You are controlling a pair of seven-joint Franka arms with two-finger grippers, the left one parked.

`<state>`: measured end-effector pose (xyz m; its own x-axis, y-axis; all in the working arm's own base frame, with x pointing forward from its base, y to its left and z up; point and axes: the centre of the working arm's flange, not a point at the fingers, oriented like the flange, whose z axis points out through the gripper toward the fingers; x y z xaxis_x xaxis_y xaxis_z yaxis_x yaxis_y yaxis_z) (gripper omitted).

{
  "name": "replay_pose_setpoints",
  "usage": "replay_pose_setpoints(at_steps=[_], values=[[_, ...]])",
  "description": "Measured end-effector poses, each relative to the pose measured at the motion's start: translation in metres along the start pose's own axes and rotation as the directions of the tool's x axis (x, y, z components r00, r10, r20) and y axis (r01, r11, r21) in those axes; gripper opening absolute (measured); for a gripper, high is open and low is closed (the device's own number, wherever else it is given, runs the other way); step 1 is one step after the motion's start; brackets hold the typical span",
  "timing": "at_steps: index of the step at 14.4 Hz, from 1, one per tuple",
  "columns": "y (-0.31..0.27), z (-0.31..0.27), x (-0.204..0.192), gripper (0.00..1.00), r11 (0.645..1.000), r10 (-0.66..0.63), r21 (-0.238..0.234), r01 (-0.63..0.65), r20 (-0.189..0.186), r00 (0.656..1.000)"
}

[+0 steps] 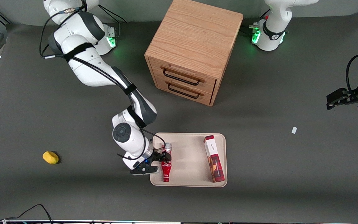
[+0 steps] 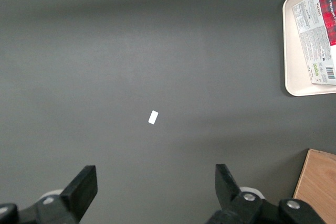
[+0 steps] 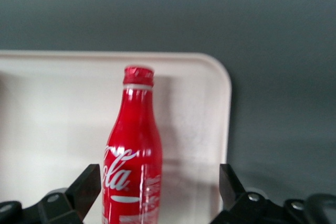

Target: Place coke bottle on tray

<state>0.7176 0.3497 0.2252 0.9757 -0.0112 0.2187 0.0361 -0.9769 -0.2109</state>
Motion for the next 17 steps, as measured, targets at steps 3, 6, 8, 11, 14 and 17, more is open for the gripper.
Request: replay_pose_setpoints(at_steps=[3,6,8,11,14,17], values=[[0.031,-0.076,0.027,1.0,0.998,0.042,-0.053,-0.04,0.034,0.999],[0.085,-0.161,0.037,1.0,0.988,0.087,-0.139,-0.07,0.117,0.989],[0.116,-0.207,0.032,1.0,0.975,0.134,-0.198,-0.096,0.187,0.973],[0.157,-0.257,0.02,1.0,0.966,0.161,-0.233,-0.112,0.202,0.966],[0.183,-0.294,-0.003,1.0,0.961,0.16,-0.251,-0.115,0.166,0.973],[0.202,-0.323,-0.038,1.0,0.955,0.165,-0.265,-0.132,0.107,0.98]])
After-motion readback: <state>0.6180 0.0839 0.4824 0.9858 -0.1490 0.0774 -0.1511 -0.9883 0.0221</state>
